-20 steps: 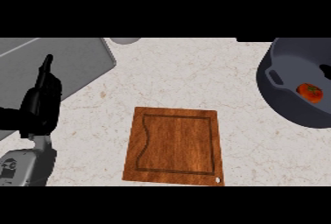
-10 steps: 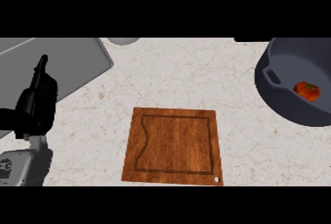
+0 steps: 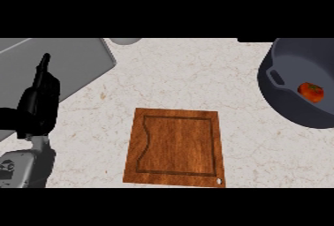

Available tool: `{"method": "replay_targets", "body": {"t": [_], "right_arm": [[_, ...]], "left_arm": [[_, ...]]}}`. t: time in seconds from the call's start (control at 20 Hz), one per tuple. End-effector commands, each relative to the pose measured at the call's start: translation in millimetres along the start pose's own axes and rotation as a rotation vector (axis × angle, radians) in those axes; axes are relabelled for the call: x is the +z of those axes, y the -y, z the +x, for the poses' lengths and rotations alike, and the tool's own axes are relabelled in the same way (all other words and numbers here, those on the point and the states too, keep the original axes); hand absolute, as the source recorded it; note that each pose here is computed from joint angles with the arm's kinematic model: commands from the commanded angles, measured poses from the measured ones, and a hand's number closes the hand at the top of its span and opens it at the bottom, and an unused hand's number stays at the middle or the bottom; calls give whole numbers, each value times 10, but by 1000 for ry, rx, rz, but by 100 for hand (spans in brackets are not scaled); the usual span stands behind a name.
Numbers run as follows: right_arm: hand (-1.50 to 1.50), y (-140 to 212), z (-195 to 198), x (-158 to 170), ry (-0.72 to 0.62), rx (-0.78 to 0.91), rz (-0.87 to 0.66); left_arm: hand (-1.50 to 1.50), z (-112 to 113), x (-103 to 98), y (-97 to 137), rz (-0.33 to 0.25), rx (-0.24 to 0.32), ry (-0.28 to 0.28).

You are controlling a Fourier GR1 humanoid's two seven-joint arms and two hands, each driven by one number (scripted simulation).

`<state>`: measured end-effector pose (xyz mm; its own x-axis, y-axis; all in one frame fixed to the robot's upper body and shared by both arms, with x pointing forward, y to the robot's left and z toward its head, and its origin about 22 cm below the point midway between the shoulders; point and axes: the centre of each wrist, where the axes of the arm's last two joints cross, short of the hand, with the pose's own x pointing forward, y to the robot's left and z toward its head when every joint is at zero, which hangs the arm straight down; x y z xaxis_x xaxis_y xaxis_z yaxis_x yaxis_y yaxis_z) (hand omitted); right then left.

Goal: Pick the tomato from the cutting board and place it in the pot

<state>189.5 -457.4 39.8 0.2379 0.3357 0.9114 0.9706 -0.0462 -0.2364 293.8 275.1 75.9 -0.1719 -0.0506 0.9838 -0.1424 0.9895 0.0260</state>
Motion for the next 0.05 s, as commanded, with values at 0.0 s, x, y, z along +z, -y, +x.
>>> {"method": "replay_targets", "body": {"t": [0.0], "right_arm": [[-150, 400, -12, 125, -2, 1, -22]], "left_arm": [[0, -5, 23, -34, -33, 10, 16]]}}
